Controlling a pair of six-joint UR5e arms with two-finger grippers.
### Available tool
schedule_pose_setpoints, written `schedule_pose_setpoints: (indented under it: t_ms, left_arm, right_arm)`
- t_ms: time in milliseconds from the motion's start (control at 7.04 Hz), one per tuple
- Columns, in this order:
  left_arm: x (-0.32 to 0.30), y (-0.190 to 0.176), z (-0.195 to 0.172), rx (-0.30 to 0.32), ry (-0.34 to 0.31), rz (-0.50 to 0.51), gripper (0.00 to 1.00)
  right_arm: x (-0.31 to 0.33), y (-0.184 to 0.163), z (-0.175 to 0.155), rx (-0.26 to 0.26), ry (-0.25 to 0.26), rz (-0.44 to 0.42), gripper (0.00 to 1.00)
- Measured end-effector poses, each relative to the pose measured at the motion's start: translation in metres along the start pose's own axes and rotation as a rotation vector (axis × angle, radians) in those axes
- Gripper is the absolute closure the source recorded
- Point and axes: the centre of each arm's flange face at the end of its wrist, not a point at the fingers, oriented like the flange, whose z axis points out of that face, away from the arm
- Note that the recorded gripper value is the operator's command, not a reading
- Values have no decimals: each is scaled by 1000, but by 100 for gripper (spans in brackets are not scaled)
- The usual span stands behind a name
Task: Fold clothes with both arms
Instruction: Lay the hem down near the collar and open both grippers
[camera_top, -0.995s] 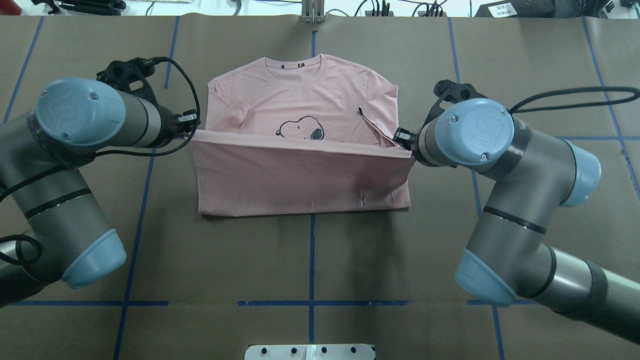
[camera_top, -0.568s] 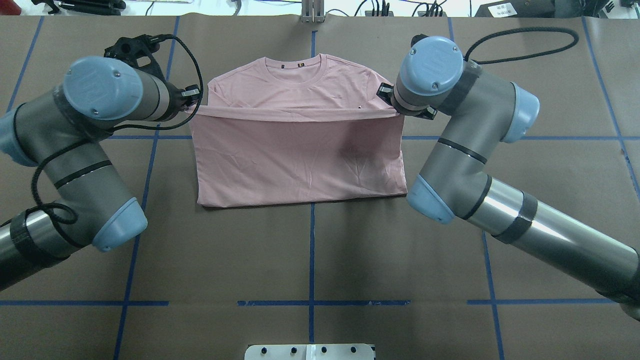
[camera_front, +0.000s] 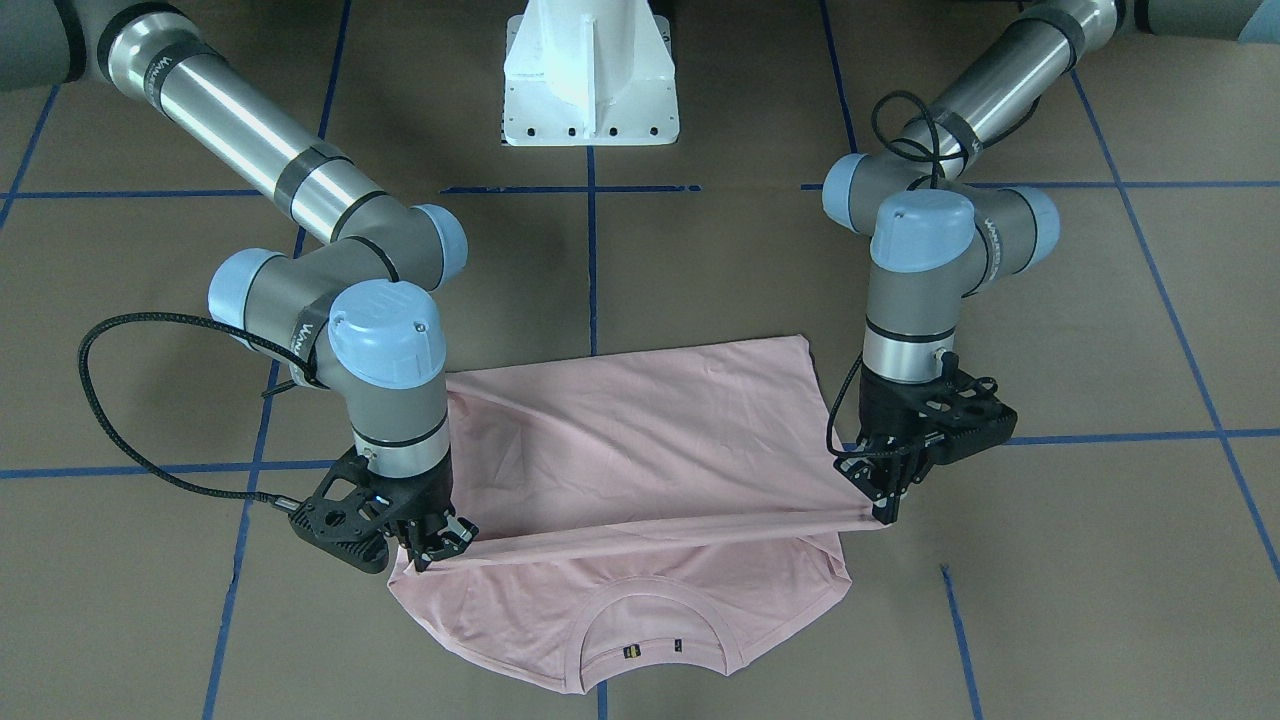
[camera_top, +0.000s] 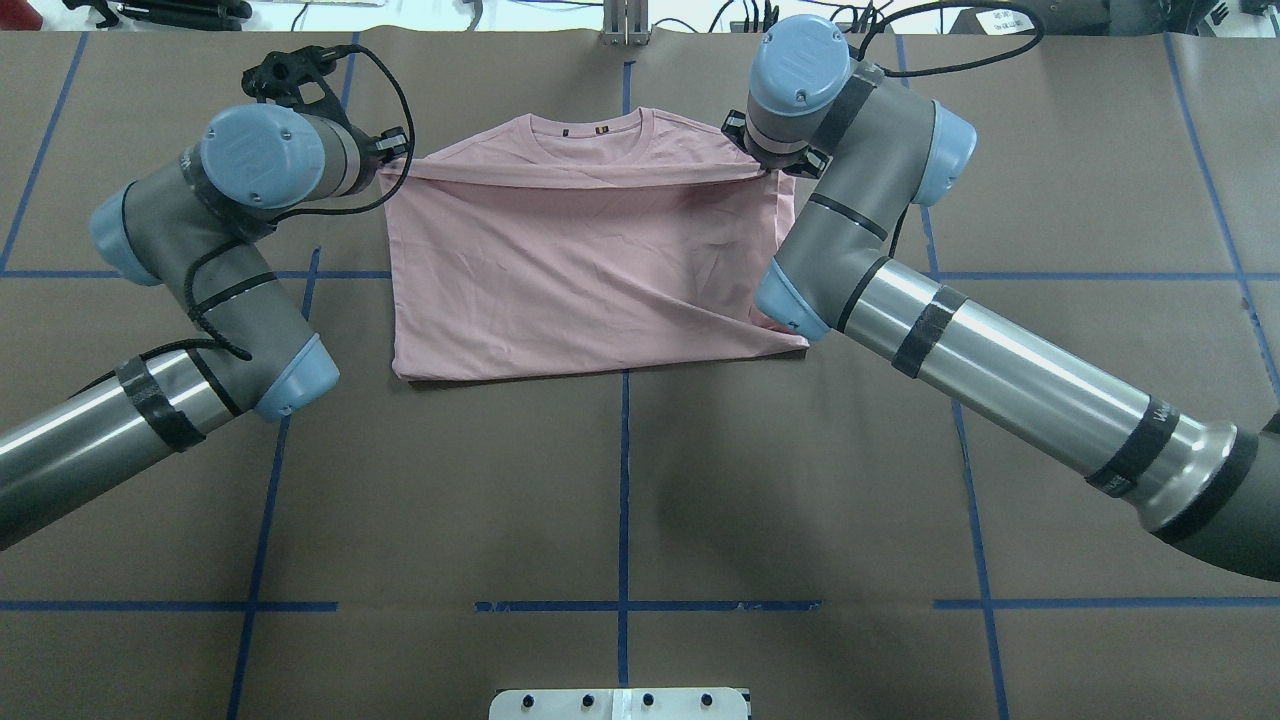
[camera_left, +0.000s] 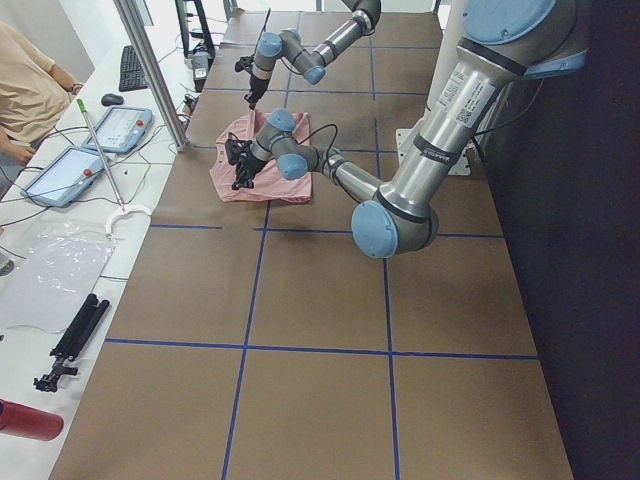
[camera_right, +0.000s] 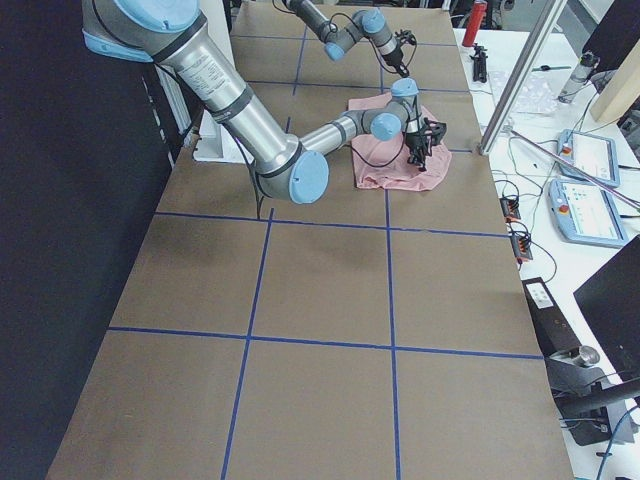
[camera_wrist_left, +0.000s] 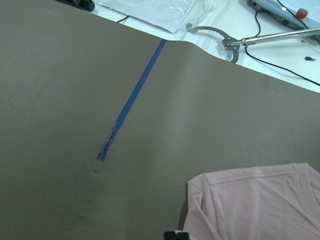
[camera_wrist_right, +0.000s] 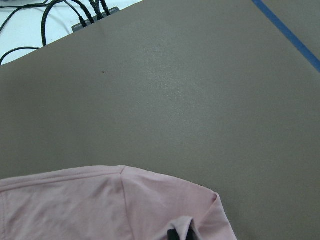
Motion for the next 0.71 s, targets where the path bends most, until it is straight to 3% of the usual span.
schedule_pose_setpoints:
  t_ms: [711]
  left_arm:
    - [18,-6,24,21,41,-5,100]
  right_arm:
    - [2,-22,4,17,10,-32,100]
